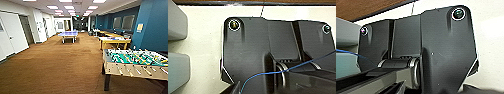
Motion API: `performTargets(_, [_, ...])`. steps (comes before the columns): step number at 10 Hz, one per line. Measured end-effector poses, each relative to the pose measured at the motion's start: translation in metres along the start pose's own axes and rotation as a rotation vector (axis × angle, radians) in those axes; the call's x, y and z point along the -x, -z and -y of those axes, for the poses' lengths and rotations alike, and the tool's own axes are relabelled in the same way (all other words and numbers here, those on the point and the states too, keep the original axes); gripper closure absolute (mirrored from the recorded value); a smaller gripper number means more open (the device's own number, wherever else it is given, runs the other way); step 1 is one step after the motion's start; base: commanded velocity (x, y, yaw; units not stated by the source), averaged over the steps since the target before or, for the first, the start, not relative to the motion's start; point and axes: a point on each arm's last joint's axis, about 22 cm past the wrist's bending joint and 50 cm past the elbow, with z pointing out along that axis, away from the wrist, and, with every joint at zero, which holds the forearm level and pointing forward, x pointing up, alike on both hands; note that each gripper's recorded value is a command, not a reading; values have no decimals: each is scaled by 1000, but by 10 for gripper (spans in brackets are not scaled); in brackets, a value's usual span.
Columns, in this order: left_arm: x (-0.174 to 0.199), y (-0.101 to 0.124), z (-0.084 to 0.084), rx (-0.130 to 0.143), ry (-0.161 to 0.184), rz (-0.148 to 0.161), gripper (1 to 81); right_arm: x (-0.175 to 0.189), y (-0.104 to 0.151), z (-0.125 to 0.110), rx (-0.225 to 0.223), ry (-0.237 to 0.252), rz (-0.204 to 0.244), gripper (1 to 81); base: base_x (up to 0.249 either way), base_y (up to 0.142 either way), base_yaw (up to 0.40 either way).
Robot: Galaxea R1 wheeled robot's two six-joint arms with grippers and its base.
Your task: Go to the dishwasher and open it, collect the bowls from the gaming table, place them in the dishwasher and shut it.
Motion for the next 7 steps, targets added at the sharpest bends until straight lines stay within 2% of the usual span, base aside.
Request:
performTargets(1, [0,0,0,0,0,-1,10,0,0,2,-2,0,0,10,86,0,0])
performTargets(3, [16,0,0,-1,3,19,10,20,-1,5,-6,-1,24,10,101,0,0])
performTargets(5, [-7,0,-1,1,-3,-10,10,3,-2,11,-12,4,2,10,119,0,0])
performTargets(7, [-3,0,0,0,-1,-4,10,8,-2,10,-12,2,9,10,122,0,0])
